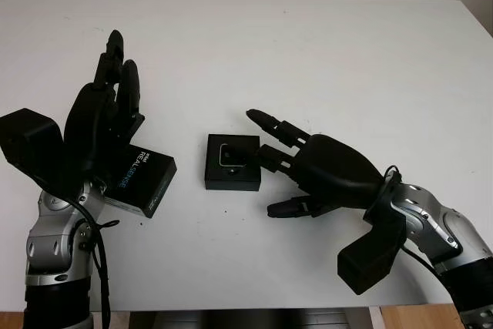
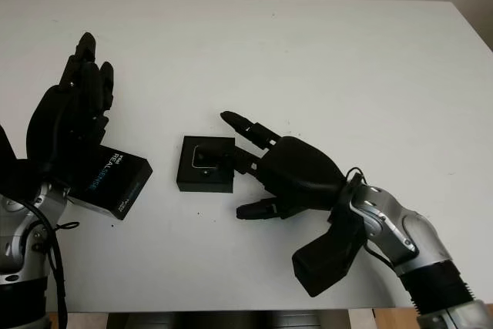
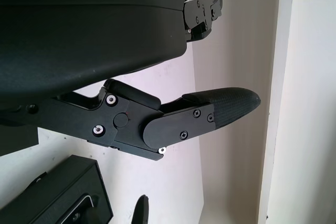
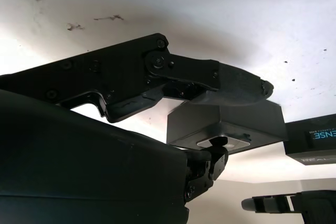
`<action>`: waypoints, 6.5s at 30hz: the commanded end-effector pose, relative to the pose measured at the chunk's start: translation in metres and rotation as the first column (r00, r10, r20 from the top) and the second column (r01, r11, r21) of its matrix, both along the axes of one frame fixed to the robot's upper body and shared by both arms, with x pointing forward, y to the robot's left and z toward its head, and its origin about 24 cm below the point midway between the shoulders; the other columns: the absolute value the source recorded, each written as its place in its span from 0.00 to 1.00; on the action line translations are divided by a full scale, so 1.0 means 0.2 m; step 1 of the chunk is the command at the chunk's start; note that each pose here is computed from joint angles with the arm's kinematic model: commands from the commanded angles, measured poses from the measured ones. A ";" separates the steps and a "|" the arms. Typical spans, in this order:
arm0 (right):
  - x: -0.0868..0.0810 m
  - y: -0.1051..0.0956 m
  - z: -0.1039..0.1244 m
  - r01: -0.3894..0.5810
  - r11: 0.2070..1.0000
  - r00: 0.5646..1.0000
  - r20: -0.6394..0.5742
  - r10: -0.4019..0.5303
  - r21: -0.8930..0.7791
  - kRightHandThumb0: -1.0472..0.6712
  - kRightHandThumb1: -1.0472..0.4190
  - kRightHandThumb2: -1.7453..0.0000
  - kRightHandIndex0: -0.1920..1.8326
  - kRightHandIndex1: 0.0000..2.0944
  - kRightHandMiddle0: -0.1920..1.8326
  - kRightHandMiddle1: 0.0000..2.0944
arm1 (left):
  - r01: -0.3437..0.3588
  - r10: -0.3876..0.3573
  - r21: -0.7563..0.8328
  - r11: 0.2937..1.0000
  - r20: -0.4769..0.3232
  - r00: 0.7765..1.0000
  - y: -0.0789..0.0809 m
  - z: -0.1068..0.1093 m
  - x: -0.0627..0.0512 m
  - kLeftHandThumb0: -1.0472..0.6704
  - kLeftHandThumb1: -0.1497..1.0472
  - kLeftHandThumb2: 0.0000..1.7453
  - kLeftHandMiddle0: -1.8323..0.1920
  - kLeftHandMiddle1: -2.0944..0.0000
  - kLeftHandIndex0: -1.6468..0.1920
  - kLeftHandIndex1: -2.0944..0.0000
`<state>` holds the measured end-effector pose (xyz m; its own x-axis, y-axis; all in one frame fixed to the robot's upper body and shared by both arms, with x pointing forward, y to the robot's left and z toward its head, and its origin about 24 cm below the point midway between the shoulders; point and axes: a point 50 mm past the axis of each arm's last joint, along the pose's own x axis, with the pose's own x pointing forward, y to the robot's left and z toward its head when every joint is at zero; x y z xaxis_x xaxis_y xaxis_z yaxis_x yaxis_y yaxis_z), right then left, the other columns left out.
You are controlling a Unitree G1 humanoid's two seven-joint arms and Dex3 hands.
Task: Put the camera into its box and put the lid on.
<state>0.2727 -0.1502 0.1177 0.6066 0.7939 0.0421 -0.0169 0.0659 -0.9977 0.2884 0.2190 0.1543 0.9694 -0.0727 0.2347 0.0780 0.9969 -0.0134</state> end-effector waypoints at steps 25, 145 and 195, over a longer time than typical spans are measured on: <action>0.08 -0.06 0.10 0.169 0.751 0.980 -0.188 -0.060 0.639 0.21 0.00 0.68 0.05 0.04 0.06 0.07 | -0.015 0.015 0.001 1.000 0.043 0.999 0.03 0.04 -0.02 0.21 1.00 0.38 1.00 1.00 1.00 1.00; 0.26 -0.16 0.12 0.662 0.224 0.714 -0.693 0.103 0.716 0.30 0.00 0.59 0.00 0.02 0.00 0.02 | 0.305 -0.132 0.896 0.323 -0.276 0.952 0.34 0.04 -0.08 0.42 0.89 0.04 0.84 0.43 0.85 0.45; 0.25 -0.09 0.04 0.659 0.240 0.692 -0.700 0.175 0.712 0.28 0.00 0.62 0.00 0.01 0.00 0.01 | 0.335 -0.185 0.734 0.591 -0.281 0.942 -0.06 0.41 0.02 0.47 1.00 0.15 0.81 0.19 0.84 0.22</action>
<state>0.3258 -0.1692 0.1245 0.9566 0.2582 0.1355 -0.2612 0.9653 0.0051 0.2923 0.2134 0.2298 0.8970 -0.3934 -0.2015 0.4168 0.6012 0.6818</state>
